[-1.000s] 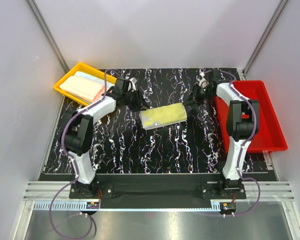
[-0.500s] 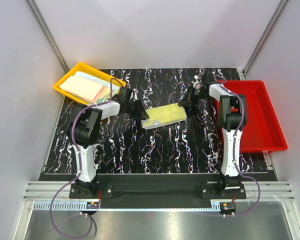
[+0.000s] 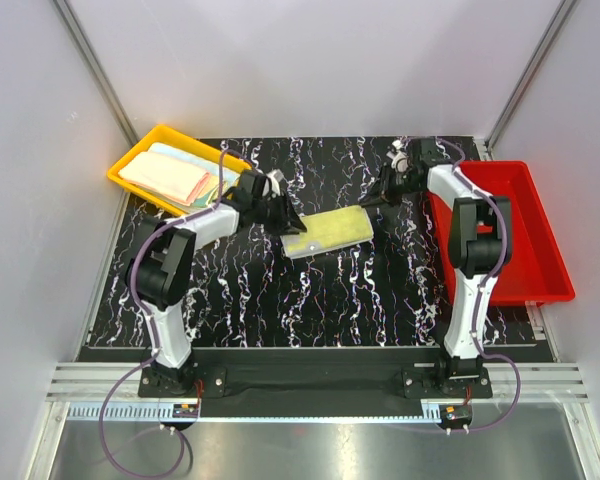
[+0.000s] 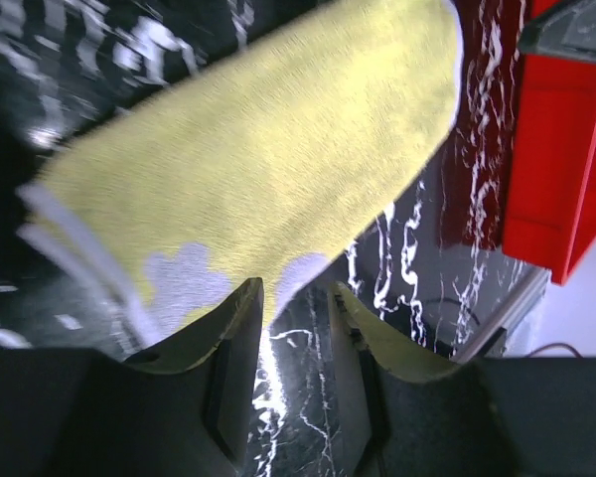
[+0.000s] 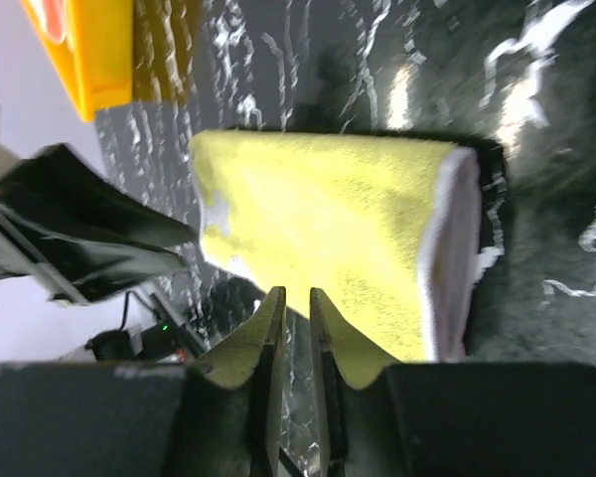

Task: Fold and stack the towels
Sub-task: Fold the towel

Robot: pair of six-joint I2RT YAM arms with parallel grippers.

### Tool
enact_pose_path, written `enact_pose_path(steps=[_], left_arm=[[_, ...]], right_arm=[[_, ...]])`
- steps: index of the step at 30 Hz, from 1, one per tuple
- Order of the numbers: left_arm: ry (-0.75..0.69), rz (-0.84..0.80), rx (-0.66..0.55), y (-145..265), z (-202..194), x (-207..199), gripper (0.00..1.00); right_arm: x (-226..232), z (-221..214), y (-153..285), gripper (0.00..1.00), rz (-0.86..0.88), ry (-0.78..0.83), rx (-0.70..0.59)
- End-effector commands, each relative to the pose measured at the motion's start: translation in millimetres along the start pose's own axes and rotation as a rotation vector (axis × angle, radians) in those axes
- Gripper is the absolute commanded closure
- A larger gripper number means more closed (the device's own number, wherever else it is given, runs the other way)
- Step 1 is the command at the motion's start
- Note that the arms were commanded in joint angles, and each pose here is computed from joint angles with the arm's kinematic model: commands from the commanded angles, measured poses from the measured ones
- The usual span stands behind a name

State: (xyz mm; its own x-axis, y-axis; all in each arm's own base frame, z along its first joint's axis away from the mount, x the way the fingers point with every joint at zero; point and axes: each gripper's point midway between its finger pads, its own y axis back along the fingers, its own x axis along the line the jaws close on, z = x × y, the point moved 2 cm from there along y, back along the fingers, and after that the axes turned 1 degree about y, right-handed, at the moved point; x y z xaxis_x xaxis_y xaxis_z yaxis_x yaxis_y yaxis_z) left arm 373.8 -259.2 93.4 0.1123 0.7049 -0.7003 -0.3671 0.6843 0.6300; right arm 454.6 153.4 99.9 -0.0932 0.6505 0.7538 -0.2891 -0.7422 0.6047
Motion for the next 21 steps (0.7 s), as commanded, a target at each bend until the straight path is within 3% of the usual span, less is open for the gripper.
enact_pose_path(steps=[1,4,8,15,21], left_arm=[[-0.009,-0.078,0.038,-10.9,-24.0,-11.8,0.63],[0.012,-0.046,0.071,-19.3,-45.3,4.0,0.64],[0.020,0.000,0.071,-18.4,-59.1,21.4,0.64],[0.027,0.072,0.070,7.9,-69.3,28.3,0.64],[-0.002,0.084,-0.103,62.4,-8.0,16.4,0.61]], right_arm=[[16.7,-13.5,-5.4,0.79,0.111,0.015,0.019],[2.6,-30.4,-17.4,0.78,0.138,-0.026,0.061],[-36.2,-51.8,-33.6,0.80,0.051,-0.085,0.116],[-60.7,-81.7,-20.7,0.81,-0.102,-0.123,0.096],[-55.1,-128.1,-7.4,0.80,-0.139,-0.143,0.071]])
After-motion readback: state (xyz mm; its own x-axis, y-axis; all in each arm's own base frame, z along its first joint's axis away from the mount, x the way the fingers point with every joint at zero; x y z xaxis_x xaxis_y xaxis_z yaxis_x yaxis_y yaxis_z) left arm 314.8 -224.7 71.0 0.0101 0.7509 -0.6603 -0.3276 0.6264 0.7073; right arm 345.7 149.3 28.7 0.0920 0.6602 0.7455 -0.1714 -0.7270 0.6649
